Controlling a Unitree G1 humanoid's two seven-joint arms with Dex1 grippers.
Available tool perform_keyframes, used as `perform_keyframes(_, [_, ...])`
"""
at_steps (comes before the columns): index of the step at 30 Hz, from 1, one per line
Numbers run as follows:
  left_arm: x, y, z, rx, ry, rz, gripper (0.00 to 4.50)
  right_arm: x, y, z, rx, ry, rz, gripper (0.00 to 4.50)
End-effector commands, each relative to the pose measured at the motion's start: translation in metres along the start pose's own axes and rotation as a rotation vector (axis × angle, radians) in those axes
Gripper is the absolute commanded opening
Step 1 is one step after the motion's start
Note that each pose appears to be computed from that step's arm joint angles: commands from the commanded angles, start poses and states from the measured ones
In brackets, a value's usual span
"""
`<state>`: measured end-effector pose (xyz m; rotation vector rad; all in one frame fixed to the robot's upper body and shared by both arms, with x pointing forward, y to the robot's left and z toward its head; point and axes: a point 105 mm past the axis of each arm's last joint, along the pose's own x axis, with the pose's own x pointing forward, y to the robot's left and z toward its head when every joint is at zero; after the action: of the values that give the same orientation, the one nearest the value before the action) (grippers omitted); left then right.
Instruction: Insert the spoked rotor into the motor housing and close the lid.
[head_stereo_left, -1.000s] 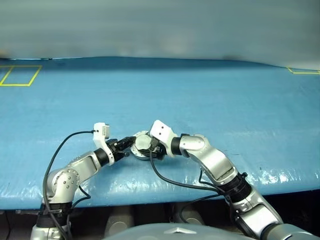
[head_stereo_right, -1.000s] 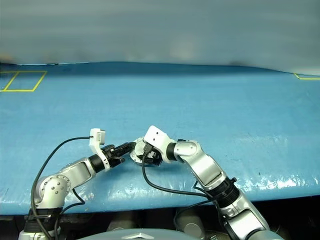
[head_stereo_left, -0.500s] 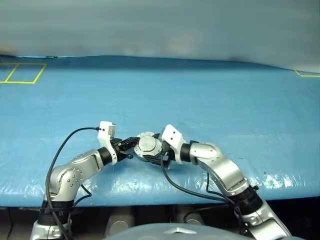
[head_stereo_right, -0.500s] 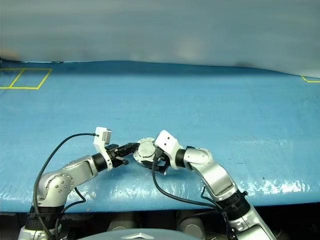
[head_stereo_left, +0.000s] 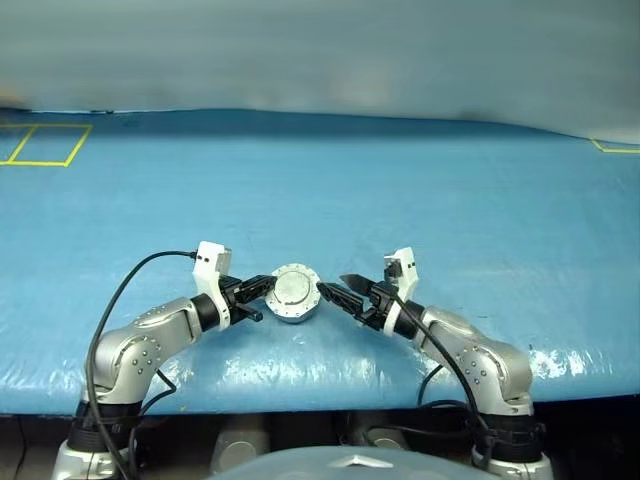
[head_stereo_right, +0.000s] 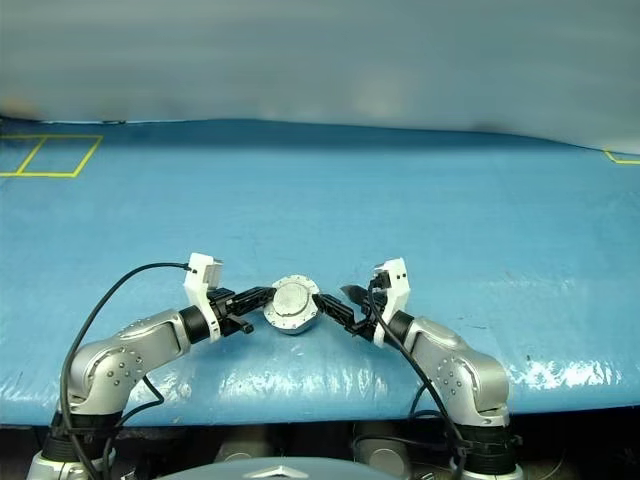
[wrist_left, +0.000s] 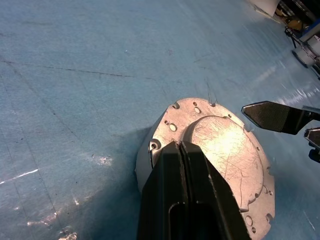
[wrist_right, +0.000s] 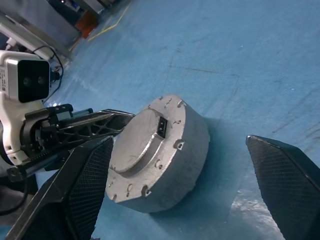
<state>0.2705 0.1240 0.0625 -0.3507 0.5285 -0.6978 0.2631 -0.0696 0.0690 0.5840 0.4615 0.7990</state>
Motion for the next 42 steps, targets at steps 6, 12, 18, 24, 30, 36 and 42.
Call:
perform_keyframes(6, [0.003, -0.002, -0.019, -0.012, 0.058, 0.003, 0.0, 0.021, 0.024, -0.018, 0.266, 0.048, 0.074, 4.48])
perform_keyframes(12, [0.003, -0.003, -0.018, -0.012, 0.051, 0.003, 0.0, 0.023, 0.035, -0.026, 0.441, 0.061, 0.158, 4.09])
perform_keyframes(18, [0.003, -0.001, -0.02, -0.014, 0.052, 0.008, 0.0, 0.021, 0.038, -0.03, 0.536, 0.066, 0.19, 2.17])
perform_keyframes(24, [0.003, -0.001, -0.02, -0.015, 0.051, 0.007, 0.0, 0.021, 0.04, -0.032, 0.531, 0.09, 0.185, 1.19])
perform_keyframes(30, [0.0, 0.0, -0.007, -0.005, -0.029, 0.013, 0.18, 0.019, 0.043, -0.033, 0.528, 0.108, 0.2, 1.19])
perform_keyframes(36, [-0.023, 0.01, 0.029, -0.084, -0.268, 0.083, 1.9, 0.018, 0.041, -0.026, 0.538, 0.069, 0.198, 1.19])
perform_keyframes(42, [-0.054, 0.018, 0.035, -0.279, -0.462, 0.136, 3.93, 0.023, 0.043, -0.004, 0.589, -0.036, 0.224, 1.19])
